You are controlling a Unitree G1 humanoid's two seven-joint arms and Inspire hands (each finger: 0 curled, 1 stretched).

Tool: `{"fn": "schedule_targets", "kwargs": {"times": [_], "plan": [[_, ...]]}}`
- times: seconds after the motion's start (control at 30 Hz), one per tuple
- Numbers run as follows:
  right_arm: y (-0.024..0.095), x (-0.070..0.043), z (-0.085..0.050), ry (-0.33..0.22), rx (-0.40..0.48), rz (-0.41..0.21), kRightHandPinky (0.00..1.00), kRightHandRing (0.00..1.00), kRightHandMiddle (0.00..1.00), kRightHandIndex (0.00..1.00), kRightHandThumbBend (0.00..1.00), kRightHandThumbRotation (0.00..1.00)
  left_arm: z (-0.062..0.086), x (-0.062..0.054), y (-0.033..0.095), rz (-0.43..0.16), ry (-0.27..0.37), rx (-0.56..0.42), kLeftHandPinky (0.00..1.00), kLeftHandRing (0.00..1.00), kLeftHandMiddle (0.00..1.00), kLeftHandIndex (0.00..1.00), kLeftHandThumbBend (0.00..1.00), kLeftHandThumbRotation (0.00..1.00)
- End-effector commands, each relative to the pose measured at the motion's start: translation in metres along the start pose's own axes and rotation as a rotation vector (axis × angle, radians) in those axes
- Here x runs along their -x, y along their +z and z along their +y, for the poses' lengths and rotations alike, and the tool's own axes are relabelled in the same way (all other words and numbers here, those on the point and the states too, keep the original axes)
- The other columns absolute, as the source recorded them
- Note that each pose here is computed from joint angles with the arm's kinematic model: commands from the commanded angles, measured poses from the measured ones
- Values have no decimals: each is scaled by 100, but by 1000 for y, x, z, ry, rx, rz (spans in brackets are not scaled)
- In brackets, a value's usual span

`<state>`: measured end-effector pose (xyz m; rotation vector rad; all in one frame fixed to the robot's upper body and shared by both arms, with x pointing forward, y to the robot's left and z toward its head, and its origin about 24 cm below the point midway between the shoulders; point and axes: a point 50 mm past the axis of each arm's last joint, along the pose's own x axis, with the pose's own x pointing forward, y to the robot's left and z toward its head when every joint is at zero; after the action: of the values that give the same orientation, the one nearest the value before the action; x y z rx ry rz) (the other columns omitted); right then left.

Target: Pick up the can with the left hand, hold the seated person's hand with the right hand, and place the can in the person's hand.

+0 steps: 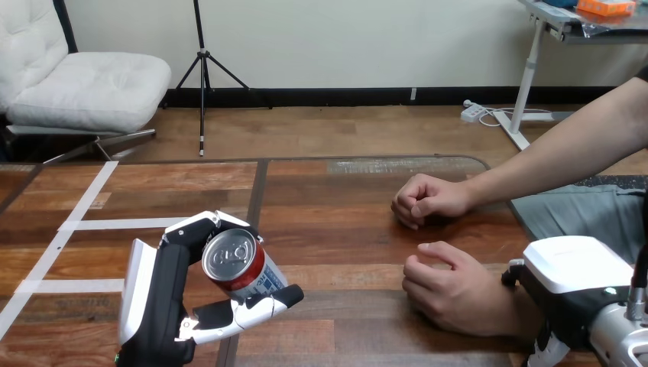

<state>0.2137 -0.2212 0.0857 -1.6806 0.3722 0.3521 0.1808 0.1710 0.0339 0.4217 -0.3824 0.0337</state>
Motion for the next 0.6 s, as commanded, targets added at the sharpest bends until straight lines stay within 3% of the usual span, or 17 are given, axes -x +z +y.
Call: {"fn": "schedule_targets", "kwargs": {"times": [0.0,0.57], "plan": [[0,-7,-19,-54,18,1,80,80,80,77,83,5,5,-14,11,-94,32,12,33,38,42,43,78,0],[2,-14,-18,-26,57,1,74,77,78,76,78,0,6,-13,11,-87,33,25,33,38,42,42,78,0]]}}
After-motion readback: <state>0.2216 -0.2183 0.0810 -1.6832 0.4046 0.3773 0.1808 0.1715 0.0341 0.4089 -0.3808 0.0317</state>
